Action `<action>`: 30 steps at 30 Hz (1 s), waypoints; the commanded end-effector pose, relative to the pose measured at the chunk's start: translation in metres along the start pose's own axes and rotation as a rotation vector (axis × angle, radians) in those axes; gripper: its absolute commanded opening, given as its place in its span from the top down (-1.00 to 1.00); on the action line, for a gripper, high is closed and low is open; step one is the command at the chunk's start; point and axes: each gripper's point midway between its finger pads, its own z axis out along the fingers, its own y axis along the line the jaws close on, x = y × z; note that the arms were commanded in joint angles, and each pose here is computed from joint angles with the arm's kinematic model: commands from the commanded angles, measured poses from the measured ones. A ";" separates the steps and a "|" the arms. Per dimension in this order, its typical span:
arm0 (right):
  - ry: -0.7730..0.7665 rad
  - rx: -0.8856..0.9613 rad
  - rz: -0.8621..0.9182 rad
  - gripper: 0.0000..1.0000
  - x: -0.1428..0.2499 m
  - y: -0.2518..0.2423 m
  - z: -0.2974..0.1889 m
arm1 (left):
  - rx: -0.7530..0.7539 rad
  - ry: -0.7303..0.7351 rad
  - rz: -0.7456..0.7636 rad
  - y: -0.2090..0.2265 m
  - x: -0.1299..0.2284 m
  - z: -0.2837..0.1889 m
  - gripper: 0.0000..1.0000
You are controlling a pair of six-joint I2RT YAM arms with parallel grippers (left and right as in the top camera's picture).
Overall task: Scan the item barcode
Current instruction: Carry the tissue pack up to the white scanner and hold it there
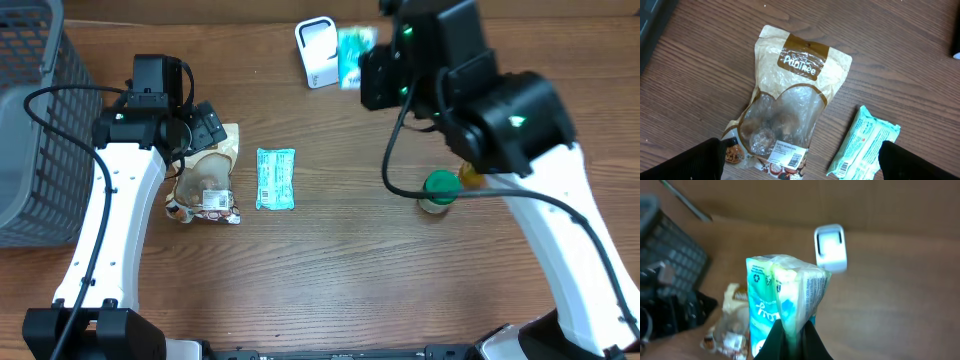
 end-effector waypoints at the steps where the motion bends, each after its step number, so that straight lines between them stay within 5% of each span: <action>1: -0.017 0.071 -0.079 0.93 -0.007 -0.011 0.007 | 0.003 -0.005 0.003 0.000 -0.003 -0.001 -0.99; 15: 0.043 0.239 -0.210 0.93 0.006 -0.036 0.118 | 0.003 -0.005 0.003 0.000 -0.003 -0.001 -0.99; 30: -0.123 0.320 -0.230 0.93 -0.019 -0.042 0.197 | 0.003 -0.005 0.003 0.000 -0.003 -0.001 -0.99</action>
